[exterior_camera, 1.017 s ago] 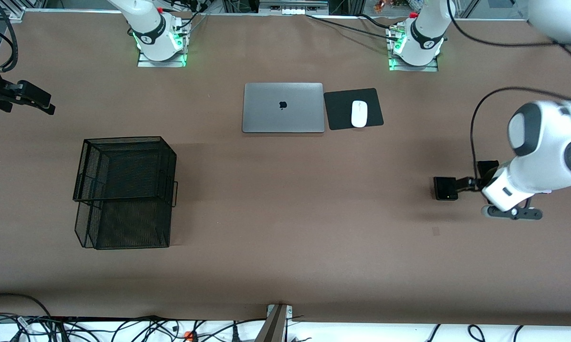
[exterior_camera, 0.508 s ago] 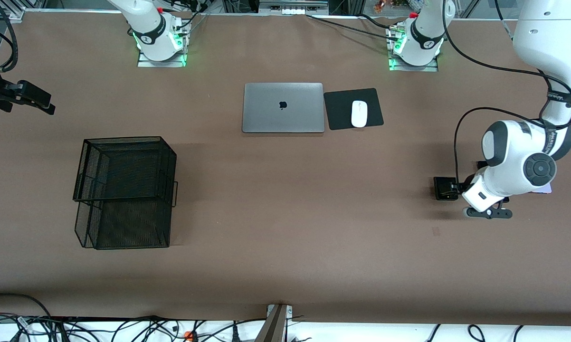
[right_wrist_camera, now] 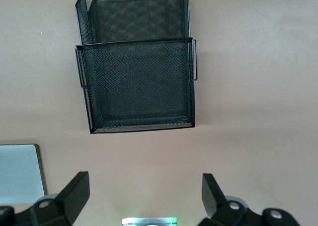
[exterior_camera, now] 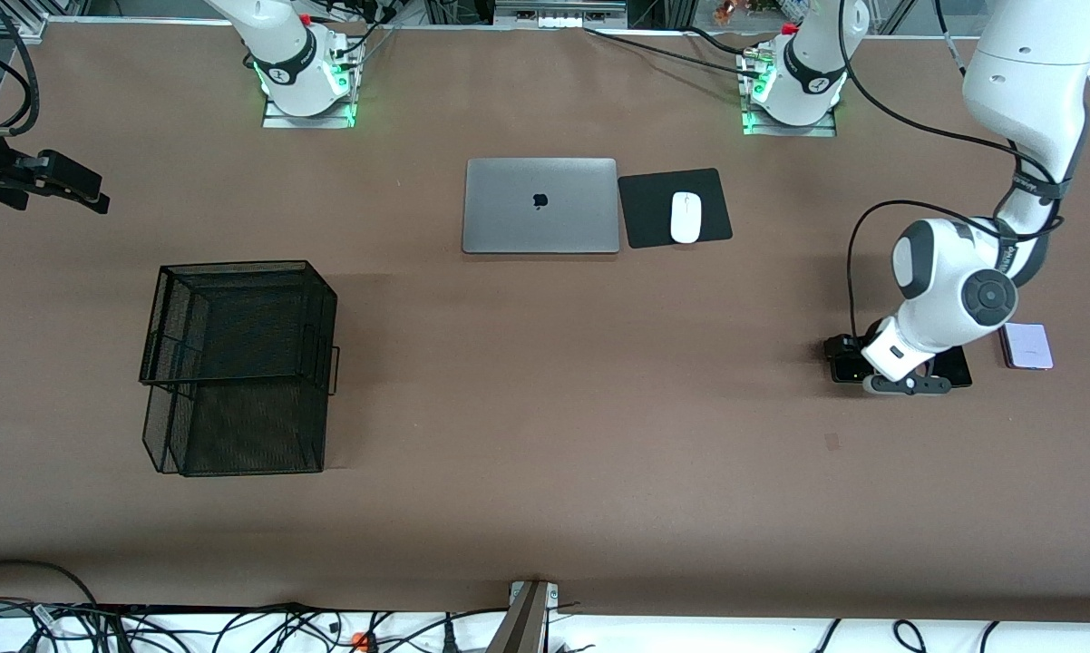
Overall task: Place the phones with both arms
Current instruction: 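Lower the left gripper and grasp the black flip phone, then carry the flip phone with the left gripper beside the laptop, lower it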
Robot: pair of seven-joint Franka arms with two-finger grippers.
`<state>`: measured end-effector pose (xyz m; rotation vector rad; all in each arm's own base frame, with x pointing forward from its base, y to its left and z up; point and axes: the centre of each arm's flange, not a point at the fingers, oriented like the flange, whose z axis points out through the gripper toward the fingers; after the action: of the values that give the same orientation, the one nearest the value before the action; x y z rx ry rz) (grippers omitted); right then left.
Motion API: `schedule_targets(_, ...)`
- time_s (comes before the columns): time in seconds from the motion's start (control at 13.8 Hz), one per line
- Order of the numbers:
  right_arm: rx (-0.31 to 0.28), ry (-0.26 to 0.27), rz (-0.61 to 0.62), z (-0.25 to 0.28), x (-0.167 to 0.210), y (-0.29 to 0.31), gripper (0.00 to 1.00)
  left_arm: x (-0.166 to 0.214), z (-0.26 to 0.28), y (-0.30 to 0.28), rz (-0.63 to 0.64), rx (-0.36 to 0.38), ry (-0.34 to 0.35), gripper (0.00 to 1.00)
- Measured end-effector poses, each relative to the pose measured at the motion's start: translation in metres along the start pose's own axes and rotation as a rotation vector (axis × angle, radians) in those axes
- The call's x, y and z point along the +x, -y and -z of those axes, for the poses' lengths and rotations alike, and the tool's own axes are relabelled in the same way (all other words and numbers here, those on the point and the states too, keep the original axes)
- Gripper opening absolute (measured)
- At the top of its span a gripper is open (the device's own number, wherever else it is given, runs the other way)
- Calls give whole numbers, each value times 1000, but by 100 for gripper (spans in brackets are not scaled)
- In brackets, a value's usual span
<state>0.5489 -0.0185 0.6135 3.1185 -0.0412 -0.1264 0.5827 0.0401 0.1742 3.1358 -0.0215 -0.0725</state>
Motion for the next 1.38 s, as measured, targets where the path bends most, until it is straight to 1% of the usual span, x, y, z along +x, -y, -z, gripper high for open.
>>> schedule_targets(0.22, 18, 9, 2, -2, 0, 2, 100, -3, -4, -1, 0, 0, -8, 100)
schedule_targets(0.44, 22, 14, 4, -2, -1, 3, 100, -4, -7, -1, -1, -1, -12, 100)
schedule_targets(0.51, 23, 15, 4, -3, -1, 3, 100, -4, -7, -1, 0, -1, -12, 97)
schedule_targets(0.58, 23, 15, 4, -3, 0, 3, 100, -4, -7, -1, 0, -1, -12, 97)
schedule_targets(0.65, 23, 16, 4, -3, 0, 3, 100, -4, -8, 0, 1, -1, -12, 89)
schedule_targets(0.73, 23, 16, 4, -3, 0, 3, 100, -4, -8, 0, 1, -1, -13, 80)
schedule_targets(0.94, 23, 17, 4, -3, 0, 3, 100, -3, -7, 0, 0, -1, -17, 79)
schedule_targets(1.09, 23, 17, 4, -3, 0, 4, 100, 6, 3, -1, -3, 0, -41, 79)
schedule_targets(1.16, 23, 17, 4, -3, 0, 4, 100, 13, 13, -4, -9, -1, -37, 79)
schedule_targets(1.38, 23, 17, 4, -3, 0, 4, 100, 42, 66, -27, -48, -4, 45, 79)
